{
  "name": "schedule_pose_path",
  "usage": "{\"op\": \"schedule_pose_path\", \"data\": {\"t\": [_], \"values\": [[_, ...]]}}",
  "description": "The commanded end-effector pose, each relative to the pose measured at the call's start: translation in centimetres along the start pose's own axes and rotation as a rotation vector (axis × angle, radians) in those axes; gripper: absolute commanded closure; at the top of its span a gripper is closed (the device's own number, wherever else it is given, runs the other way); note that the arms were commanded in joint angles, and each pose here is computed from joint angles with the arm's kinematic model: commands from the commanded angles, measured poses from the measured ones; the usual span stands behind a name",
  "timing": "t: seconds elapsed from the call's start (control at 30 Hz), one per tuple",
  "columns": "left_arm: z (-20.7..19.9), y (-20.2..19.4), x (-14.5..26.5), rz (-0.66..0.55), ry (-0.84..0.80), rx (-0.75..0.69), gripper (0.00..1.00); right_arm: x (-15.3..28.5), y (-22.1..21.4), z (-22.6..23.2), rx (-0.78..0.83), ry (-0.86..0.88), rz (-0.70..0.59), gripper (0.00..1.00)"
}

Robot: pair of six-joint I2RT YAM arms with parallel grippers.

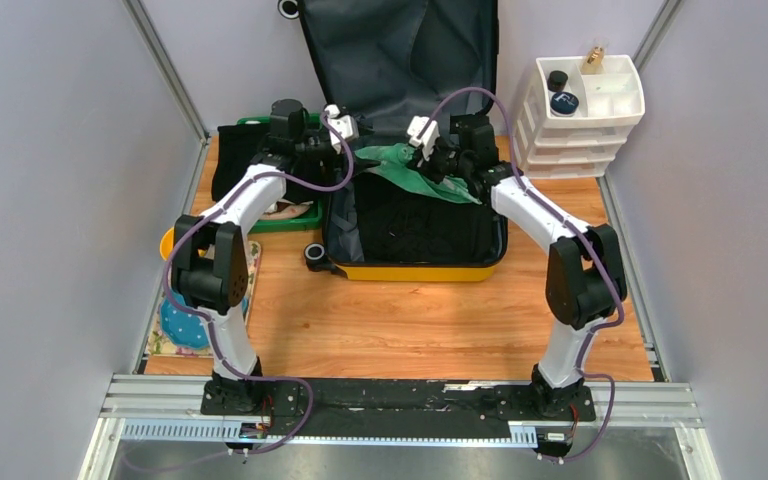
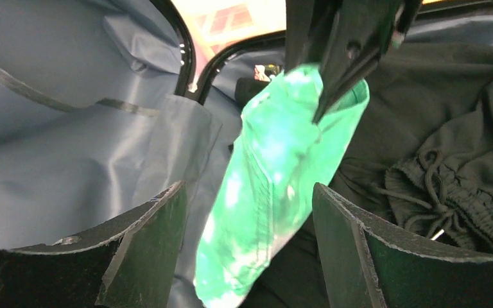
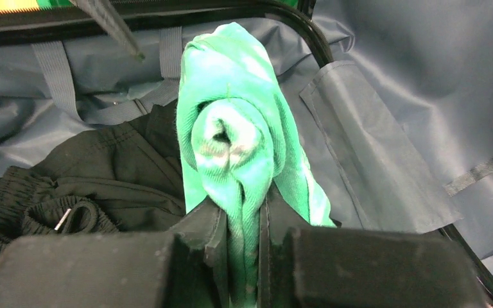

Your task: Open, take out, and arrange the luggage

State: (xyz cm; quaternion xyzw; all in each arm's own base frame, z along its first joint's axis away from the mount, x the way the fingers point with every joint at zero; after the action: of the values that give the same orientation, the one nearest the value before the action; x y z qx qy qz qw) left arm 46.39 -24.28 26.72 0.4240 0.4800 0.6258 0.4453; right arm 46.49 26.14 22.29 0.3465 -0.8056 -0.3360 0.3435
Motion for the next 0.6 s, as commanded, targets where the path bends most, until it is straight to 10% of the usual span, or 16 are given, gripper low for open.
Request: {"op": "schedule_pose_path", "data": {"t": [0.0, 0.37, 0.57], "values": [[-0.4, -0.1, 0.3, 0.020, -0.034, -0.034, 0.21, 3.1, 7.5, -3.0, 0.064, -0.078, -0.197, 1.00], [0.0, -0.2, -1.2, 0.008, -0.033, -0.039, 0.29, 5.1, 11.1, -2.8, 0.059, -0.063, -0.308, 1.00], [-0.6, 1.7, -0.8, -0.017, -0.011, -0.038, 0.76, 6.1, 13.0, -3.1, 0.055, -0.077, -0.354, 1.00]]}}
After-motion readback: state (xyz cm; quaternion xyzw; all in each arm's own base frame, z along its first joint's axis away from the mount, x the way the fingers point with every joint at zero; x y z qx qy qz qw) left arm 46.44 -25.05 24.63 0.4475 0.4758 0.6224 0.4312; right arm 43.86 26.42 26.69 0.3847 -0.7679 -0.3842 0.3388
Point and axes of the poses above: each gripper's point midway between its finger pads, its own x axis back along the fingers, its own z axis along the line the jaws close on, y = z × x, the point moved 2 cm from there along x, back along the fingers, and after that the axes turned 13 degrees about x, right-handed, at the moved point
